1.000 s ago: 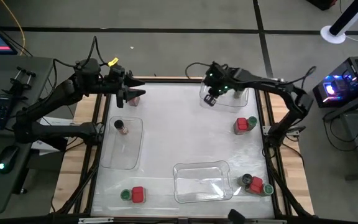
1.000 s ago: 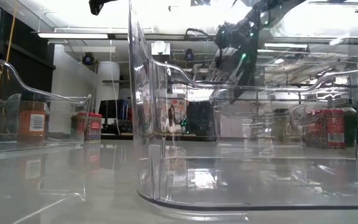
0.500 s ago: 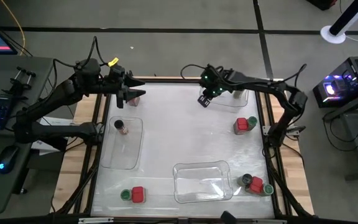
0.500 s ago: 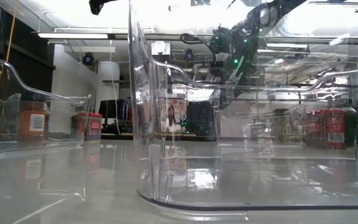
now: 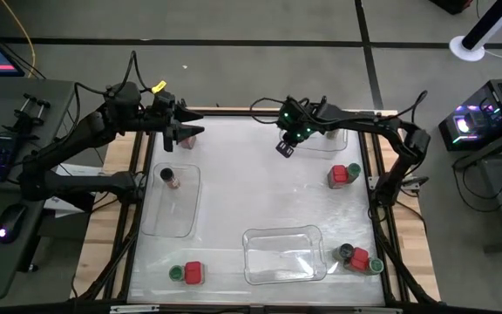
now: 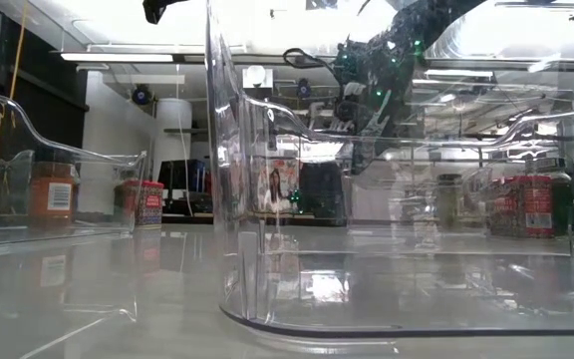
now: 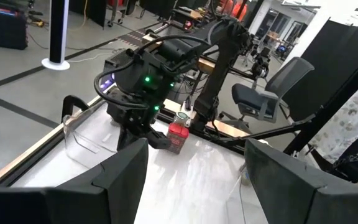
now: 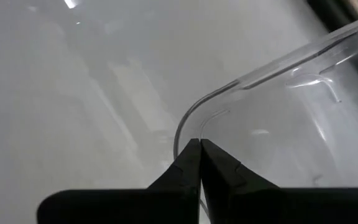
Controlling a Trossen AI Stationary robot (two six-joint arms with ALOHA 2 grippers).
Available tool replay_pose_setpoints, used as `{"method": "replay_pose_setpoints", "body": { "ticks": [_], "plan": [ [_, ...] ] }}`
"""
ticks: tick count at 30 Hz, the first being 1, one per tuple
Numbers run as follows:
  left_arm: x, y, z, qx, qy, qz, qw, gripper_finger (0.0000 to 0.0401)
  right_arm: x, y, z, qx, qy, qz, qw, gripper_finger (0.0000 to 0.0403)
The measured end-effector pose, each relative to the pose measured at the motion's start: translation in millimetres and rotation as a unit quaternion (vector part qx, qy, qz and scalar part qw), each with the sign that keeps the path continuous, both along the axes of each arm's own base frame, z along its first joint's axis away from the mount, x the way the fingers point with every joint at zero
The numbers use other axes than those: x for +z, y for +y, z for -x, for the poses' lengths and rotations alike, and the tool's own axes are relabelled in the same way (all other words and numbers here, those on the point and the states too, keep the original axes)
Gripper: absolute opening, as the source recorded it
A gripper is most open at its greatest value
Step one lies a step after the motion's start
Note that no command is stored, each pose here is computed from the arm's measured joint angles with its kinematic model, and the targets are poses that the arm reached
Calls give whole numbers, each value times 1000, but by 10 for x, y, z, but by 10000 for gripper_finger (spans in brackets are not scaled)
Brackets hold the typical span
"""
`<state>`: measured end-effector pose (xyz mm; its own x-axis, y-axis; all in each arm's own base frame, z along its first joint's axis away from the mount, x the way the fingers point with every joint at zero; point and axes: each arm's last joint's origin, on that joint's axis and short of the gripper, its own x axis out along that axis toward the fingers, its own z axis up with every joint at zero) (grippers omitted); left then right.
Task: Sort spices by type
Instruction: Adjust the top right transparent bin, then put the black seasoning bottle into the top right transparent bin
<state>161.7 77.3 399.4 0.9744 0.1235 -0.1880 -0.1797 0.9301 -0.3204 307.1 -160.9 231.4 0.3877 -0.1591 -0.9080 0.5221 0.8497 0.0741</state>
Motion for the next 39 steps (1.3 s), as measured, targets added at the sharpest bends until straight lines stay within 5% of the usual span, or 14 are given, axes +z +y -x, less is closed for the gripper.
{"method": "replay_pose_setpoints", "body": {
  "ticks": [8, 18, 28, 32, 39],
  "plan": [
    [-11, -1, 2, 0, 5, 4, 1000, 255, 1, 144, -67, 39, -19, -41, 998, 0],
    [-33, -4, 7, 0, 16, 9, 1000, 255, 44, 225, -102, 47, -5, -23, 999, 0],
    [-44, -5, 9, -1, 21, 8, 1000, 255, 833, 112, 53, -5, -44, 19, 999, 5],
    [-57, -7, 12, -2, 28, 5, 1000, 255, 990, 381, 258, -23, -23, -17, 999, 46],
    [-67, -8, 14, -3, 34, 3, 999, 255, 1028, 1125, 802, -70, 54, -98, 991, 177]
  ]
}}
